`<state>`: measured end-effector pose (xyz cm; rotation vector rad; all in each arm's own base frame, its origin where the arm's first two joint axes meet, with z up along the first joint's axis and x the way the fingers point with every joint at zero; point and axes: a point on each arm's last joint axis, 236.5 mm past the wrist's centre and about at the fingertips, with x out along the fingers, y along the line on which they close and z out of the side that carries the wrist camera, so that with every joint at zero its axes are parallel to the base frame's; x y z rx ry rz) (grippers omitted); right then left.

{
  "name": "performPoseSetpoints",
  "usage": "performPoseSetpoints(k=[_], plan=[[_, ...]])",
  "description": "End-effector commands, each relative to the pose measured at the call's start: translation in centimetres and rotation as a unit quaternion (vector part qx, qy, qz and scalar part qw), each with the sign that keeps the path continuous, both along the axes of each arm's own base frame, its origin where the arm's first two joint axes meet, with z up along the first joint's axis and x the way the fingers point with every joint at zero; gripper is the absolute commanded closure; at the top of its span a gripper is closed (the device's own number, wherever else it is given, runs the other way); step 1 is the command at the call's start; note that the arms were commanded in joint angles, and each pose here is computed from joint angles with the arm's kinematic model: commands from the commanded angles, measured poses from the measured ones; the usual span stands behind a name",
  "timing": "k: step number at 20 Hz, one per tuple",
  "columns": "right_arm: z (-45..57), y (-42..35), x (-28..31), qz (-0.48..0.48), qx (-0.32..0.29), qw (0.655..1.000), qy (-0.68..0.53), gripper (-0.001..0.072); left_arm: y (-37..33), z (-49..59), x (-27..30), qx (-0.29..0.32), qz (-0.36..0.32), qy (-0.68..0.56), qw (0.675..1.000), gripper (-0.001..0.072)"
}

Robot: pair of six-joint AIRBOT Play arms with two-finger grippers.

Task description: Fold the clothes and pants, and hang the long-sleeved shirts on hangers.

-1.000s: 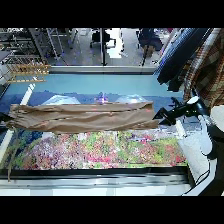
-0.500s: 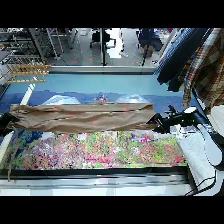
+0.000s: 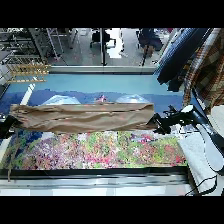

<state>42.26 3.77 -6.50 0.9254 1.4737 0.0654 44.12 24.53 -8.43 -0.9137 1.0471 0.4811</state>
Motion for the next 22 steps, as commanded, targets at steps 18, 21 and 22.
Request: performPoseSetpoints(k=[18, 21, 22], plan=[[0.7, 0.8, 10.0, -0.104, -0.026, 0.987, -0.123, 0.0689, -0.9, 4.1, 6.1, -0.083, 0.044, -0.137, 0.986, 0.0686], [10.8, 0.8, 13.2, -0.026, -0.051, 0.965, -0.255, 0.0690, -0.6, 11.9, 8.2, -0.072, -0.010, -0.192, 0.979, 0.0686], [14.2, 0.4, 13.2, 0.014, -0.080, 0.952, -0.296, 0.0691, -0.5, 14.4, 8.3, -0.053, -0.045, -0.206, 0.976, 0.0686]])
